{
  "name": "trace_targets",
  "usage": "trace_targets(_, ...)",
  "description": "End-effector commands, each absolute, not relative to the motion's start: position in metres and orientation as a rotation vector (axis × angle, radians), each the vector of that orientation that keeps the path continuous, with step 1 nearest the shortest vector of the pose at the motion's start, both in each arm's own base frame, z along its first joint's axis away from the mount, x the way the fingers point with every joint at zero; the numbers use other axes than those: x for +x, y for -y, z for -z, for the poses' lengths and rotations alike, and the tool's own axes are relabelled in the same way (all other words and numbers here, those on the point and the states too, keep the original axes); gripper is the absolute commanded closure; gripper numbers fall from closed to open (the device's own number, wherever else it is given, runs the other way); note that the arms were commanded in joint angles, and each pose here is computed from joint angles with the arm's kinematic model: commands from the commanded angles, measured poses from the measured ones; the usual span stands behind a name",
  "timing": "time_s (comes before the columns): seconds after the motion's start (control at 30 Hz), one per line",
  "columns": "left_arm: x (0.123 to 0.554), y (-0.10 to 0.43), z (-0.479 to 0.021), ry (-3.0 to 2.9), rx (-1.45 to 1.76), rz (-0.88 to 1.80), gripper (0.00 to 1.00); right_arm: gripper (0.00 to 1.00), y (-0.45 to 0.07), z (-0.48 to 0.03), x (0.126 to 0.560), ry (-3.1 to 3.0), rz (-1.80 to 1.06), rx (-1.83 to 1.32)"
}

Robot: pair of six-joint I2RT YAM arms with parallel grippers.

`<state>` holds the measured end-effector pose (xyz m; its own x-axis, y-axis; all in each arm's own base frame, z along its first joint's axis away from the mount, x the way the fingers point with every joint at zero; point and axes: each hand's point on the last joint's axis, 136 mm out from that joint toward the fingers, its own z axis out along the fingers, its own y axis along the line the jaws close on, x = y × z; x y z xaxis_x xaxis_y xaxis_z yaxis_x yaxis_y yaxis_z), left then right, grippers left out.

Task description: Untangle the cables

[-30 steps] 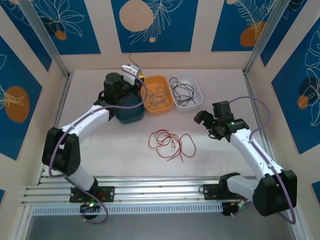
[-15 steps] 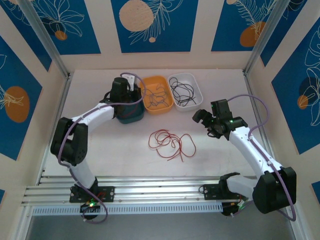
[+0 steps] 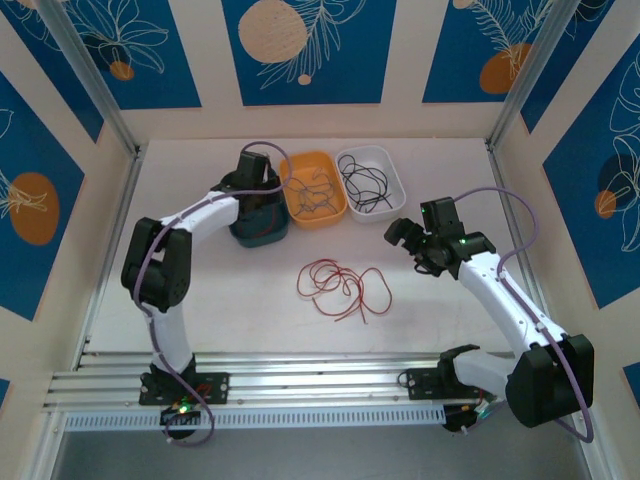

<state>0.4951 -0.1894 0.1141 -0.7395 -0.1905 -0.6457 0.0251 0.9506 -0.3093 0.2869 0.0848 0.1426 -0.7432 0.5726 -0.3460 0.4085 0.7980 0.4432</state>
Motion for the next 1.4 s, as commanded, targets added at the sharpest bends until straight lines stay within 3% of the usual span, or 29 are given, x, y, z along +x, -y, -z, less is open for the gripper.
trace_targets(0.0,0.494,0.177,-0.101,-2.447,-0.215,0.341,1.0,0.01,-0.084,-0.154,0.287,-2.496,-0.461,0.71)
trace_targets(0.27,0.491,0.171,-0.09,-2.48,-0.285,0.323,1.0,0.01,-0.086,-0.158,0.29,-2.489,-0.469,0.701)
trace_targets(0.47,0.494,0.171,-0.081,-2.504,-0.289,0.318,0.82,0.01,-0.088,-0.163,0.291,-2.486,-0.475,0.686)
trace_targets(0.63,0.497,0.165,-0.077,-2.514,-0.292,0.287,0.76,0.01,-0.085,-0.167,0.288,-2.477,-0.458,0.679)
trace_targets(0.8,0.498,0.167,-0.088,-2.492,-0.277,0.308,0.58,0.01,-0.079,-0.173,0.284,-2.453,-0.43,0.673)
trace_targets(1.07,0.488,0.167,-0.129,-2.407,-0.262,0.374,0.39,0.01,-0.072,-0.189,0.283,-2.398,-0.415,0.659)
trace_targets(1.2,0.477,0.164,-0.155,-2.35,-0.247,0.391,0.21,0.01,-0.07,-0.188,0.283,-2.398,-0.407,0.663)
trace_targets(1.3,0.463,0.162,-0.175,-2.308,-0.216,0.397,0.01,0.01,-0.071,-0.186,0.283,-2.406,-0.411,0.654)
trace_targets(1.37,0.451,0.162,-0.184,-2.294,-0.183,0.394,0.0,0.01,-0.072,-0.186,0.284,-2.409,-0.413,0.653)
